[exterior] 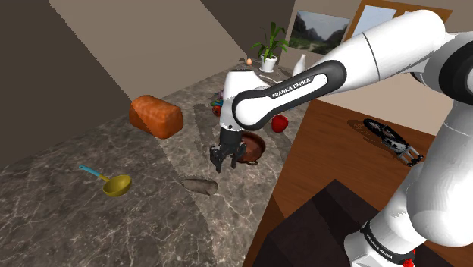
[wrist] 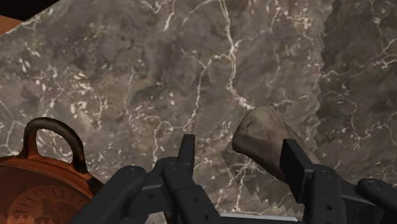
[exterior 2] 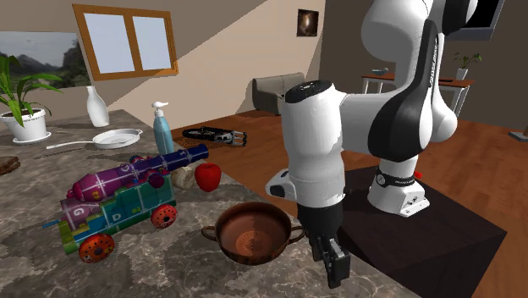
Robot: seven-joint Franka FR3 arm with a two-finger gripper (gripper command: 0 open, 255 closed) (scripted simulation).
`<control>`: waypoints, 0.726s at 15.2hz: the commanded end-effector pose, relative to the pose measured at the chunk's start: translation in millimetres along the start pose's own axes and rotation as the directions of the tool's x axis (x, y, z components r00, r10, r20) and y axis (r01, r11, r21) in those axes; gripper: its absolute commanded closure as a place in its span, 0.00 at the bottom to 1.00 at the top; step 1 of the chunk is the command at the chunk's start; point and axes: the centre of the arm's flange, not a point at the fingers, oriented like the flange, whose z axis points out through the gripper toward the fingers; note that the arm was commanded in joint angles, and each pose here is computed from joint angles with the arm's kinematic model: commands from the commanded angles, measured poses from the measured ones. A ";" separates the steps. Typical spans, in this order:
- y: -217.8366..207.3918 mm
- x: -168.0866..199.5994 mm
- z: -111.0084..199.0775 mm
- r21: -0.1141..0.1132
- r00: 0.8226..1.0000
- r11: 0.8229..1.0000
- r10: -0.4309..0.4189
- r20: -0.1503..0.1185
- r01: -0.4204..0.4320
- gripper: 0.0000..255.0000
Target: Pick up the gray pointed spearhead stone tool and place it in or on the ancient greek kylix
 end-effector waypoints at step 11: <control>-8.7 4.6 8.0 -0.016 0.996 0.996 -0.087 -0.023 0.086 0.00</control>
